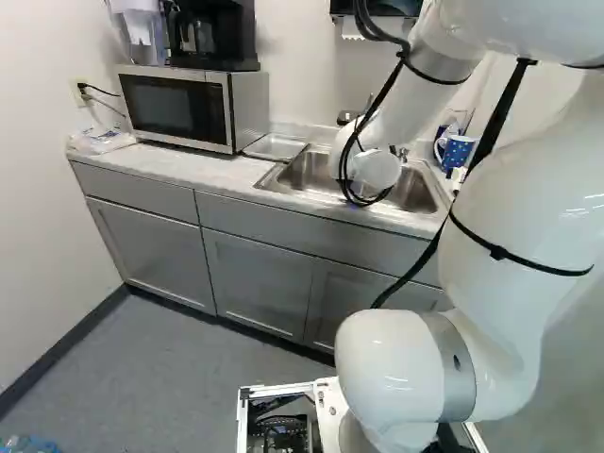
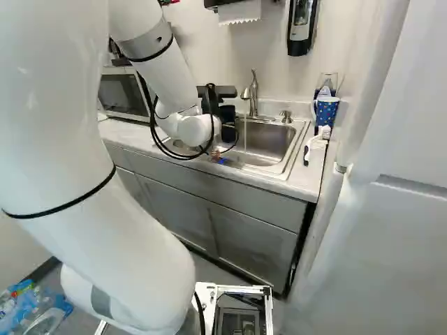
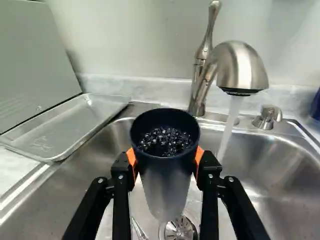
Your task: Rinse the cup and place it in the tray
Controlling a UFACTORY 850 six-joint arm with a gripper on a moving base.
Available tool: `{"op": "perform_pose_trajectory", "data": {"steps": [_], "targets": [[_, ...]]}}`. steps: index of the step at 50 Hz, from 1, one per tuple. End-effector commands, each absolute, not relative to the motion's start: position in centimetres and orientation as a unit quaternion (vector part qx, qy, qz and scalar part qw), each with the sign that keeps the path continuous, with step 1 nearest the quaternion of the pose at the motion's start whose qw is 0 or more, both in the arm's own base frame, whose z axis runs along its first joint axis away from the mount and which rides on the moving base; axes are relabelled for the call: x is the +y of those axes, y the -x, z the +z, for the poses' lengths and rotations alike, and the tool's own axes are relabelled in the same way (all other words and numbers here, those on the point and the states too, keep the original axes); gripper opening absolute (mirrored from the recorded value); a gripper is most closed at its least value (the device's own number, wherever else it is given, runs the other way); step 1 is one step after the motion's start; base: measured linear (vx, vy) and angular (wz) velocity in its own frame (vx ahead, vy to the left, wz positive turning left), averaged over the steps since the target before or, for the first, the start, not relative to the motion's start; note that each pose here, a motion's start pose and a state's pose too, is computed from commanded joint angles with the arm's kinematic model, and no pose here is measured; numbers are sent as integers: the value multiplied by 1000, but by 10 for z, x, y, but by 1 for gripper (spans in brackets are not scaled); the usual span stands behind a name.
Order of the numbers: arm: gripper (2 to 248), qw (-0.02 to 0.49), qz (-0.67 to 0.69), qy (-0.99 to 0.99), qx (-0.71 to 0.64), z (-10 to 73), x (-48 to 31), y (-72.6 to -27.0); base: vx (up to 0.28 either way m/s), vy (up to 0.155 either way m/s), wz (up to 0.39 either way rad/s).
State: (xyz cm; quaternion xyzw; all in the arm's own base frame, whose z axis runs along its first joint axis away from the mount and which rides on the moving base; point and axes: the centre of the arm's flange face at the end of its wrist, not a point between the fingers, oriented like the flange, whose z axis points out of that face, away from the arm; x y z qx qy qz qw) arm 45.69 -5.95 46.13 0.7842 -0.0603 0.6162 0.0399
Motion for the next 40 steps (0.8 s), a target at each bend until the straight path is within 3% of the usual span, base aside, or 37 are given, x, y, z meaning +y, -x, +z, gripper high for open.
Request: {"op": "perform_pose_trajectory", "data": {"steps": [40], "targets": [[125, 8, 648, -761, -20, 497, -13, -493, 0, 0, 0]]}}
